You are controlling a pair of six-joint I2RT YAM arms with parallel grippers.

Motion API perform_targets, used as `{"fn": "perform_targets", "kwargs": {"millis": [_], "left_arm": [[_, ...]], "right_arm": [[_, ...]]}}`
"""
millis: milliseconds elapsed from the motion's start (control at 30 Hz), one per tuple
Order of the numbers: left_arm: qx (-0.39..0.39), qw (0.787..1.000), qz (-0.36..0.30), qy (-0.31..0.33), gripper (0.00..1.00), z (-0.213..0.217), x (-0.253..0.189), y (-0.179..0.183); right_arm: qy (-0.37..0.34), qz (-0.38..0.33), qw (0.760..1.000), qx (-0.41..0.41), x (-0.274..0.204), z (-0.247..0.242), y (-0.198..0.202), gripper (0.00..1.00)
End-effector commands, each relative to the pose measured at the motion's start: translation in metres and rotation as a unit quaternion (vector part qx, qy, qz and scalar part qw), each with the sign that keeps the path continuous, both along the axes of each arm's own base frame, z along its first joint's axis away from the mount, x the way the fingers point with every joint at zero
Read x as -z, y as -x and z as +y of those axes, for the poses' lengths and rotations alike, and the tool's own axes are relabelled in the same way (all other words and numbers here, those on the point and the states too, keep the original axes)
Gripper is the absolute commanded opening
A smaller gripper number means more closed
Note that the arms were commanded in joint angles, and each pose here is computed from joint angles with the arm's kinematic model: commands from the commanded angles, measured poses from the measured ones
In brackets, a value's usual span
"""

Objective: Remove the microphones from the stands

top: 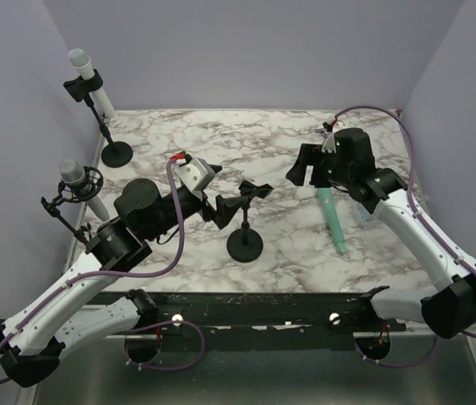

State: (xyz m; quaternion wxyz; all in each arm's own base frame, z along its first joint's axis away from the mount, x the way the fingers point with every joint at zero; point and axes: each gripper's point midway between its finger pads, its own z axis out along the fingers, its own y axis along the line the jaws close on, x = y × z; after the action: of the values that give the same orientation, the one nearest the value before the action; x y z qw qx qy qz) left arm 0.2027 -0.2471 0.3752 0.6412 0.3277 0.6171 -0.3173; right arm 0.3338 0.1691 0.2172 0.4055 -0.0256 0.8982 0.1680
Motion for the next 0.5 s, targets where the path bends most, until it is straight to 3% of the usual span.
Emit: {"fn": "perform_targets", "kwargs": {"millis": [0, 133, 200, 267, 400, 467], "left_arm": [[-0.015, 1.000, -0.008, 0.004, 0.93, 0.003, -0.001, -0.003], [-0.018, 1.000, -0.009, 0.003, 0.93, 0.004, -0.001, -0.004], [-0.016, 1.000, -0.008, 0.003, 0.93, 0.003, 0.000, -0.003], [-0.014, 1.000, -0.006, 0.001, 0.94, 0.002, 0.001, -0.003], [-0.014, 1.000, 0.003, -0.008, 0.93, -0.002, 0.006, -0.006], [-0.014, 1.000, 0.005, -0.010, 0.93, -0.004, 0.008, -0.007]], "right_arm": [[-0.174, -0.005, 0.965, -0.194, -0.055, 0.069, 0.055, 0.85], [-0.239, -0.047, 0.938, -0.245, -0.098, 0.079, 0.081, 0.89], [-0.280, -0.061, 0.918, -0.275, -0.115, 0.086, 0.094, 1.00], [-0.299, -0.064, 0.904, -0.298, -0.121, 0.092, 0.101, 1.00], [-0.282, -0.063, 0.919, -0.268, -0.116, 0.089, 0.089, 1.00], [-0.293, -0.051, 0.914, -0.276, -0.115, 0.095, 0.089, 1.00]]}}
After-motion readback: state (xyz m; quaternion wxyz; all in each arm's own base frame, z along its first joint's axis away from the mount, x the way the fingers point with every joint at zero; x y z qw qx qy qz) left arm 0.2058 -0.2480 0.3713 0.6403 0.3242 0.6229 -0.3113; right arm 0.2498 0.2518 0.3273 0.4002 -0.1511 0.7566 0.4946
